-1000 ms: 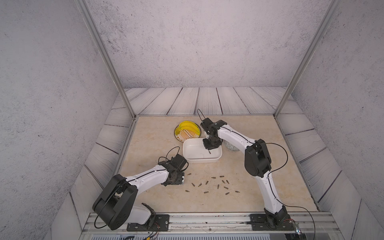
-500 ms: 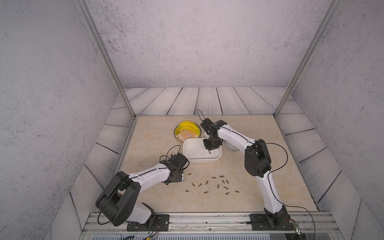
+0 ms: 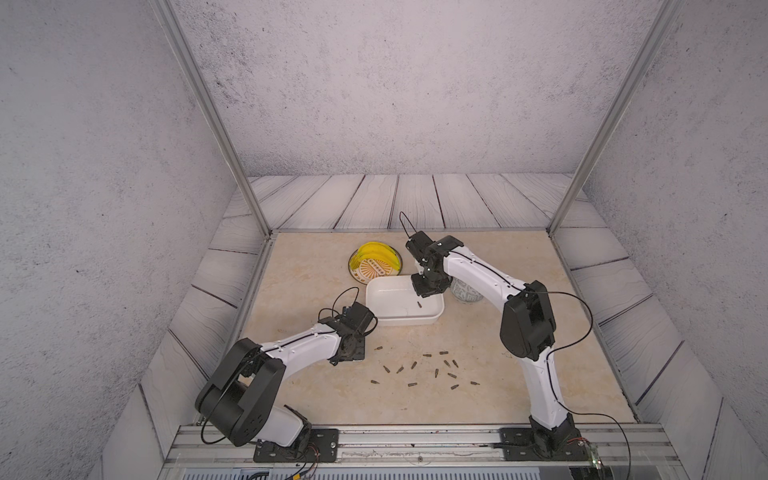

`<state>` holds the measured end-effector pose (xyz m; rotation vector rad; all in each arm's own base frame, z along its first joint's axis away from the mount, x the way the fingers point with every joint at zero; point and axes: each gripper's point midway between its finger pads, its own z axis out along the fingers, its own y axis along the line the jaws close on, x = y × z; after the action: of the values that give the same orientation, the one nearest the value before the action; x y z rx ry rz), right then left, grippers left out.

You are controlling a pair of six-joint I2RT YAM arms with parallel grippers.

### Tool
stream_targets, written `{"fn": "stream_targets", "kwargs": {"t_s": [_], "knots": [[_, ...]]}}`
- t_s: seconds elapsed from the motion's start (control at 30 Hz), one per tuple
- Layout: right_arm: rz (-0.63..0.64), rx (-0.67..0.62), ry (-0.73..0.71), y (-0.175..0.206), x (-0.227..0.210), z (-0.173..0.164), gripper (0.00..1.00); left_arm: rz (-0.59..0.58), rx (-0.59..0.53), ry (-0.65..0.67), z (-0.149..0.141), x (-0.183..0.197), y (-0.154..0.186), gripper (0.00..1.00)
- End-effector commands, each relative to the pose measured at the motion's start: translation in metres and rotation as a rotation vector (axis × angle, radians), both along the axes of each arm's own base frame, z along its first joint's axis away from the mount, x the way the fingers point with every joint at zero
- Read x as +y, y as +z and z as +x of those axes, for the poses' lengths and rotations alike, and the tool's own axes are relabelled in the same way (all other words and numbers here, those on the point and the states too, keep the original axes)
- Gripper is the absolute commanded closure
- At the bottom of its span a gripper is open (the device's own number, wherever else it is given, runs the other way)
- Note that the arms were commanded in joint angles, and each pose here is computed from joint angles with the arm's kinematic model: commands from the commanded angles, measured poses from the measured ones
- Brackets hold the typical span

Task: Put the bit on the desktop into the storage box
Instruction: Pick up the screwdriver bit from the center of the board.

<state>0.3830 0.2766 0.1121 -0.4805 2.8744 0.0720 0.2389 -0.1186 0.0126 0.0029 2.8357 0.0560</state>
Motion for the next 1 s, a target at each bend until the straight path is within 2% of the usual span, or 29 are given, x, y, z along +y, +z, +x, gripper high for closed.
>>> {"fn": "stream_targets", "kwargs": {"t_s": [0.0, 0.2, 0.4, 0.97], "knots": [[-0.023, -0.023, -0.011, 0.018, -0.013, -0.003, 0.73, -0.012, 0.051, -0.002, -0.006, -0.001, -0.01, 0.59], [-0.031, -0.04, -0.02, 0.029, -0.021, -0.005, 0.73, -0.059, 0.076, 0.001, -0.007, -0.007, -0.015, 0.68], [-0.037, -0.053, -0.029, 0.037, -0.028, -0.008, 0.73, -0.053, 0.098, -0.008, -0.009, -0.007, -0.016, 0.77], [-0.042, -0.075, -0.062, 0.05, -0.047, -0.017, 0.73, -0.019, 0.115, 0.012, -0.018, 0.004, -0.014, 0.79]]}}
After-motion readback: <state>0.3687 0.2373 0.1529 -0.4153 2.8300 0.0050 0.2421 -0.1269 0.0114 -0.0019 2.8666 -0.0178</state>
